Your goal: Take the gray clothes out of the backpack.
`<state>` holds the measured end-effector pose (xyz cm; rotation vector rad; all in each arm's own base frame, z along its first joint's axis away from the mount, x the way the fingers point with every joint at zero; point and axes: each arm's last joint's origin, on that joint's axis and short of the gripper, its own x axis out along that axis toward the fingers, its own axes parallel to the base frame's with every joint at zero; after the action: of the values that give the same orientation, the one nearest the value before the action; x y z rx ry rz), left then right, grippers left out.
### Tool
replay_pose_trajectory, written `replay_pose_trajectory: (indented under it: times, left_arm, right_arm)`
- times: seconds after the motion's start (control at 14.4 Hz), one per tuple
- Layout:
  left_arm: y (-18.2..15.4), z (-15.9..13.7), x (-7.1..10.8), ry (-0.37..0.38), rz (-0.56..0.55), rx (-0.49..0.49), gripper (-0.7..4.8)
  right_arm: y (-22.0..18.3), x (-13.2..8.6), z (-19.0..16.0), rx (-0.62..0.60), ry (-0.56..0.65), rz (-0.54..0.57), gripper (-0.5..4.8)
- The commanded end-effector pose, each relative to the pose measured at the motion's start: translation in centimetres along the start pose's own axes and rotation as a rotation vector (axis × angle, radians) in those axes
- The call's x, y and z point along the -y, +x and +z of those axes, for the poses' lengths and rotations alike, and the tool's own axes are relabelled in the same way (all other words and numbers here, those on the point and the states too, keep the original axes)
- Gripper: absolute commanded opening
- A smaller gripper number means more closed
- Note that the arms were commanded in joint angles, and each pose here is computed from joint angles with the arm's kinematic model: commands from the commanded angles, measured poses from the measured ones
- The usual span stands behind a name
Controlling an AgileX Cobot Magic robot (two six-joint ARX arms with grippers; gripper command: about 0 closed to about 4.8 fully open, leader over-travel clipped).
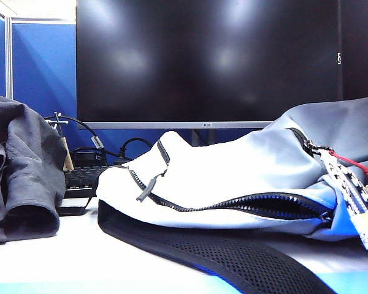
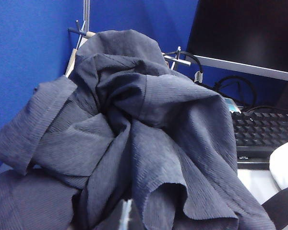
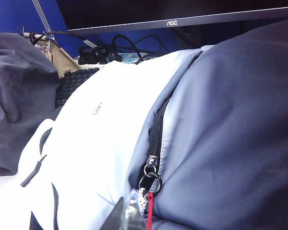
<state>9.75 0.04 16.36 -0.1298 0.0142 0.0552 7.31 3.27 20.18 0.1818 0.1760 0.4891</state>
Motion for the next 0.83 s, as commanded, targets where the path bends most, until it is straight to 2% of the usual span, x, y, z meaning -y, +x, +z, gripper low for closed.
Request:
replay_pose_trajectory:
  times: [0.07, 0.55, 0.62, 0.69, 0.83]
  left_arm:
    - [0.0, 0.1, 0.0, -0.001, -0.004, 0.008, -0.05]
    - [0.0, 0.1, 0.0, -0.001, -0.004, 0.008, -0.05]
    - [0.0, 0.1, 0.0, -0.001, -0.004, 0.008, -0.05]
    - [0.0, 0.1, 0.0, -0.001, -0.004, 0.008, -0.05]
    - [0.0, 0.1, 0.0, -0.001, -0.004, 0.008, -0.05]
  right_arm:
    - [0.0, -0.1, 0.2, 0.015, 0.001, 0.005, -0.05]
    - [0.0, 0.0, 0.1, 0.009, -0.002, 0.001, -0.05]
    - [-0.2, 0.2, 0.3, 0.027, -0.105, -0.043, -0.05]
    - [-0.2, 0.6, 0.3, 0.036, -0.158, -0.126, -0.05]
    - [-0.5, 1.9, 0.9, 0.112, -0.162, -0.381, -0.05]
